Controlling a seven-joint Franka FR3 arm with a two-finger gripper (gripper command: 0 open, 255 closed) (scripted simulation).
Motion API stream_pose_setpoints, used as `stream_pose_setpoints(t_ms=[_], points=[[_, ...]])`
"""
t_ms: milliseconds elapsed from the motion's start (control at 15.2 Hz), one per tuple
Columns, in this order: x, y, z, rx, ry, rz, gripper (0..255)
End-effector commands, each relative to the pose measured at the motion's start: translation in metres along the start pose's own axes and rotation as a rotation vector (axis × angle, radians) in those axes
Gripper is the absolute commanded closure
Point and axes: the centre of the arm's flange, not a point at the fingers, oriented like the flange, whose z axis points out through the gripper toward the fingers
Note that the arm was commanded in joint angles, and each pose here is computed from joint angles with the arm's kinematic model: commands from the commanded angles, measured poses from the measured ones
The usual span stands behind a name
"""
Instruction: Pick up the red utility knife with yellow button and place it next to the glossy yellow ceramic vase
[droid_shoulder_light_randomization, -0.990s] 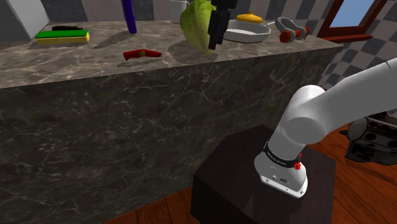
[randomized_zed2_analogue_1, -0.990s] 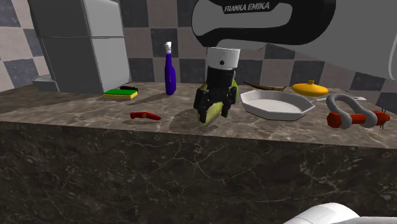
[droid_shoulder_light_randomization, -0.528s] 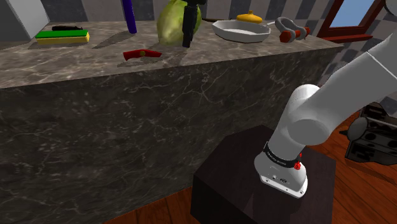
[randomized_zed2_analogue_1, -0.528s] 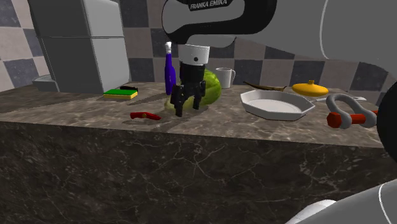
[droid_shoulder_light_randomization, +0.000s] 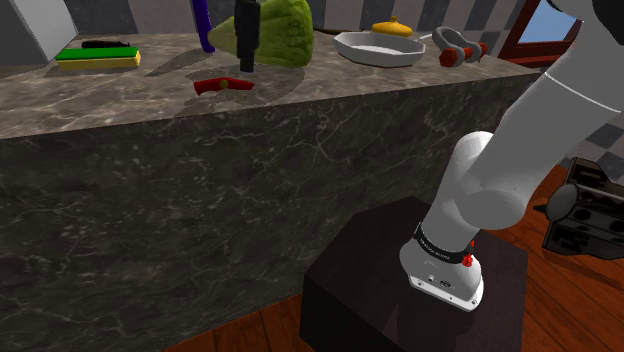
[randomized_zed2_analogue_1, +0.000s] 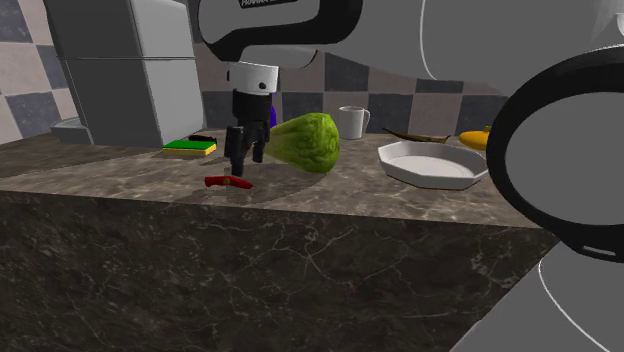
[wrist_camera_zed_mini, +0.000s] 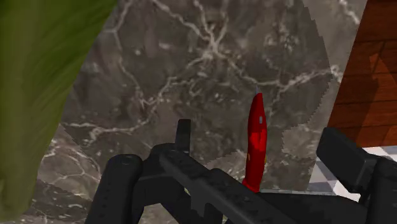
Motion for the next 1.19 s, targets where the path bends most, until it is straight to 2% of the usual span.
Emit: stream_pose_setpoints(t_ms=[0, 66, 594, 1056, 1122], points=[[0.023, -0.01, -0.001, 0.004, 0.008, -0.091, 0], [0.032, -0.015, -0.001, 0.005, 0.011, -0.125, 0], [0.032, -0.015, 0.039, 0.005, 0.011, -0.125, 0], [0.032, -0.015, 0.039, 0.005, 0.011, -0.125, 0], [0.032, -0.015, 0.039, 0.005, 0.011, -0.125, 255]])
